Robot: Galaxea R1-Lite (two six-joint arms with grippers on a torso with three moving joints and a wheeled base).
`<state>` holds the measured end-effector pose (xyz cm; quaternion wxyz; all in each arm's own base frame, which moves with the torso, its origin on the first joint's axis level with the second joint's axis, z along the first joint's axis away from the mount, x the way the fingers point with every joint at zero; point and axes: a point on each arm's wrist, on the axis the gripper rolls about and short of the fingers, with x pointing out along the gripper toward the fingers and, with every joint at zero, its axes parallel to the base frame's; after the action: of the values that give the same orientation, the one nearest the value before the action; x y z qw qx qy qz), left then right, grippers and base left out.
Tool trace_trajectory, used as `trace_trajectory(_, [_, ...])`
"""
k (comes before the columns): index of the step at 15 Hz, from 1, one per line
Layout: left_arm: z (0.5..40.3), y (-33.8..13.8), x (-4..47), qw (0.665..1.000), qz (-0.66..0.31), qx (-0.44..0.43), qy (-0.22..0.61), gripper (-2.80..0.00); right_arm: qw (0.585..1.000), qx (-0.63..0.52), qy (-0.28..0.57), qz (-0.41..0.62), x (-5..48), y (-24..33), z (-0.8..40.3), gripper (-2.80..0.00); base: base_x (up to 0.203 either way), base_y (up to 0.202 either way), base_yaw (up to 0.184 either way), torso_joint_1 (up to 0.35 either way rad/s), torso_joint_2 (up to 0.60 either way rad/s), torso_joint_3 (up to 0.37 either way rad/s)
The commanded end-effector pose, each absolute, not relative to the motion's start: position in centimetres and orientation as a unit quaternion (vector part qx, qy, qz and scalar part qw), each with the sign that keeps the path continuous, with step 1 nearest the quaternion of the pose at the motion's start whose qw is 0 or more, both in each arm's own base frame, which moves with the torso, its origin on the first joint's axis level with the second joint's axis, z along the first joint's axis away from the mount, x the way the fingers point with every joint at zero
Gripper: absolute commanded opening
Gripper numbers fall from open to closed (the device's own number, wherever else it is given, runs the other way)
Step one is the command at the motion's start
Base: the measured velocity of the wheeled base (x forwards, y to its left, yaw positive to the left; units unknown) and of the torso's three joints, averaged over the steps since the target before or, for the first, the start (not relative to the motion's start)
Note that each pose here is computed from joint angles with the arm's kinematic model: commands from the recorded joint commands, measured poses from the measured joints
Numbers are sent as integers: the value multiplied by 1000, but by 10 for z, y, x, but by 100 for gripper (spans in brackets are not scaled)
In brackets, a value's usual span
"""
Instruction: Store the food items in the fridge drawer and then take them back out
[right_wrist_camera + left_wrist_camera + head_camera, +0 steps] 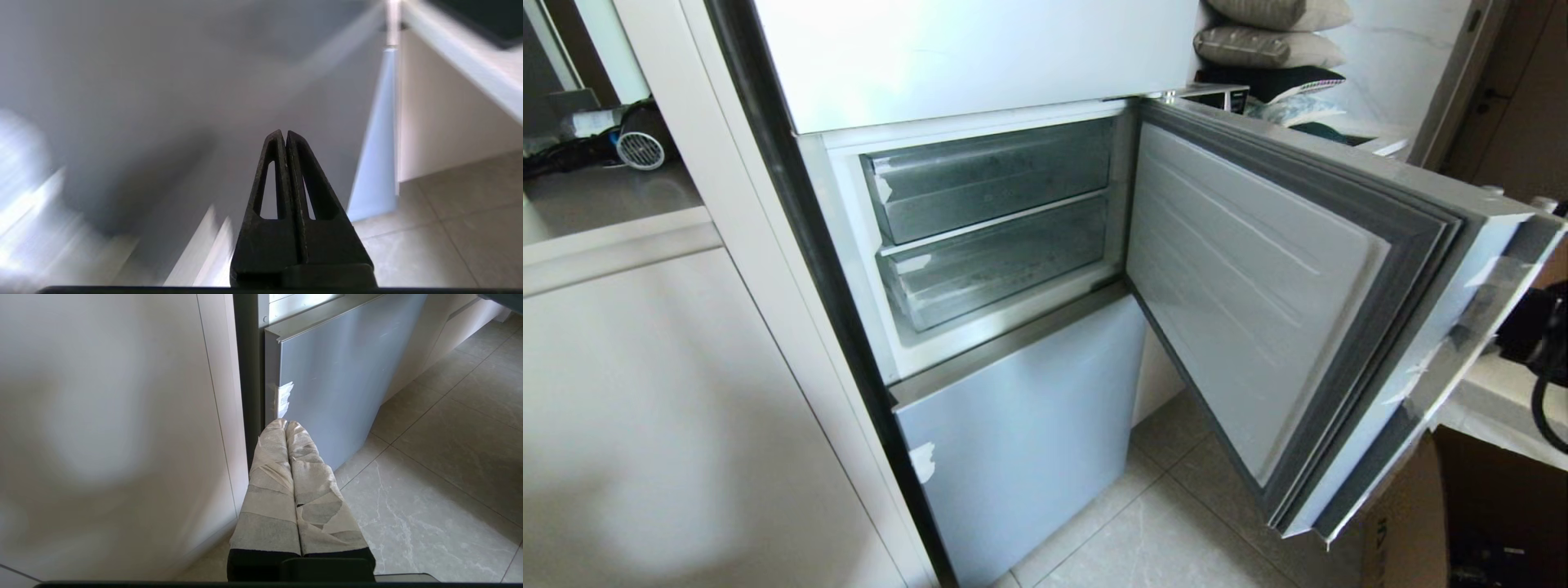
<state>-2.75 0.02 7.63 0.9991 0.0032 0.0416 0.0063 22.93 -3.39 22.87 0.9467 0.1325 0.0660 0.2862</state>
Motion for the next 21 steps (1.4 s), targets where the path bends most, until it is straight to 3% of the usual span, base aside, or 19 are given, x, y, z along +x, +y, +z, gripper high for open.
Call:
trace_trajectory(1, [76,0,-27,999,7,3,43,-280,945,129,76,292,245,3,225,-280,0,0,0,0,0,0])
trace_trajectory(11, [76,0,-27,999,7,3,43,-280,917,110,79,376,362,154,191,-280,0,0,0,0,0,0])
trace_trajectory(15, [76,0,-27,999,7,3,43,-280,911,107,38,396,419,213,160,-280,0,0,0,0,0,0])
trace_trajectory(18, [76,0,-27,999,7,3,43,-280,903,111,-43,413,457,248,145,-280,0,0,0,0,0,0])
trace_trajectory(21, [76,0,-27,999,7,3,43,-280,893,115,-74,429,470,274,124,-280,0,0,0,0,0,0])
